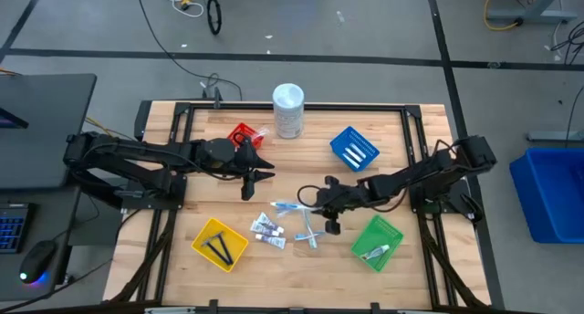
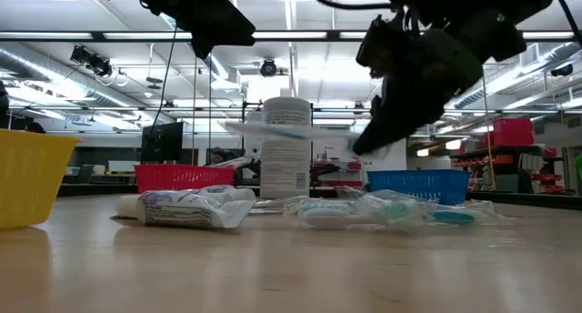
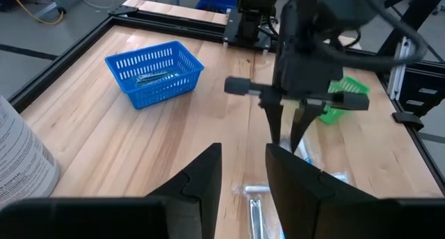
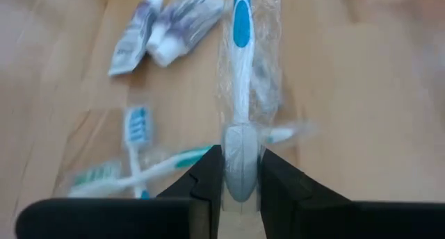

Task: Pick & Place Travel size toiletries
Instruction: Put the blue toothbrush into the orange basket

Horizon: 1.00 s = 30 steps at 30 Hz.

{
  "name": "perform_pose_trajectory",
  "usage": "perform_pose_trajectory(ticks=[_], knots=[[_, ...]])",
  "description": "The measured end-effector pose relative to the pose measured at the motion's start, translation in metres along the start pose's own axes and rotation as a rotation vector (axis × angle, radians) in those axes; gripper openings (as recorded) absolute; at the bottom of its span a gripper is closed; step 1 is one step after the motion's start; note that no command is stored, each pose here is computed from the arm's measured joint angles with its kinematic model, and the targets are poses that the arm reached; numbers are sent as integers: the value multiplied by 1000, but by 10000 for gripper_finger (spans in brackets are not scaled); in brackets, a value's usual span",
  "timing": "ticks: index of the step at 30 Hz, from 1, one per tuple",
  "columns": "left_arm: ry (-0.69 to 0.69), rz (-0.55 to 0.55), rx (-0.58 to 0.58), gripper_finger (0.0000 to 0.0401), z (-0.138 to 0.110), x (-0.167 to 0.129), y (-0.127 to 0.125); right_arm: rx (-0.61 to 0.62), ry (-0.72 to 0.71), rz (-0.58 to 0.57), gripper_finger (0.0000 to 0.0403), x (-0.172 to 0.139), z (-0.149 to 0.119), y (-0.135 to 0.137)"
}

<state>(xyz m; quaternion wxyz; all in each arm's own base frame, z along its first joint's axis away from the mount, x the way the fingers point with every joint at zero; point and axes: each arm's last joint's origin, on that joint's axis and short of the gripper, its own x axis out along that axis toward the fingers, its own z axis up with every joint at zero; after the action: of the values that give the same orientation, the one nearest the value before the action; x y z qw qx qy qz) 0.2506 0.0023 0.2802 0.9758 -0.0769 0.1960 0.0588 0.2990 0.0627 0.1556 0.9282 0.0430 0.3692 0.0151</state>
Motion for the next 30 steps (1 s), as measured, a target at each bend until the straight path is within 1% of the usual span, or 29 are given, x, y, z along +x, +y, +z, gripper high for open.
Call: perform_pose_trajectory(ticks=[8, 15, 17, 21, 25, 30], knots=[[-1, 0, -1, 119, 0, 0, 0, 10, -70, -83, 74, -15, 11, -6], [-7, -2, -2, 119, 1, 0, 0, -6, -89, -90, 74, -18, 13, -6], [-5, -29, -2, 119, 1, 0, -1, -7, -90, -98, 74, -18, 13, -7], [10, -121, -8, 121, 1, 0, -4, -19, -98, -106, 73, -18, 14, -7], [33, -130, -51, 132, -1, 0, -4, -25, -136, -99, 73, -18, 18, -6], [38, -122, -57, 158, -2, 0, -3, -65, -184, -94, 73, -19, 23, -5]])
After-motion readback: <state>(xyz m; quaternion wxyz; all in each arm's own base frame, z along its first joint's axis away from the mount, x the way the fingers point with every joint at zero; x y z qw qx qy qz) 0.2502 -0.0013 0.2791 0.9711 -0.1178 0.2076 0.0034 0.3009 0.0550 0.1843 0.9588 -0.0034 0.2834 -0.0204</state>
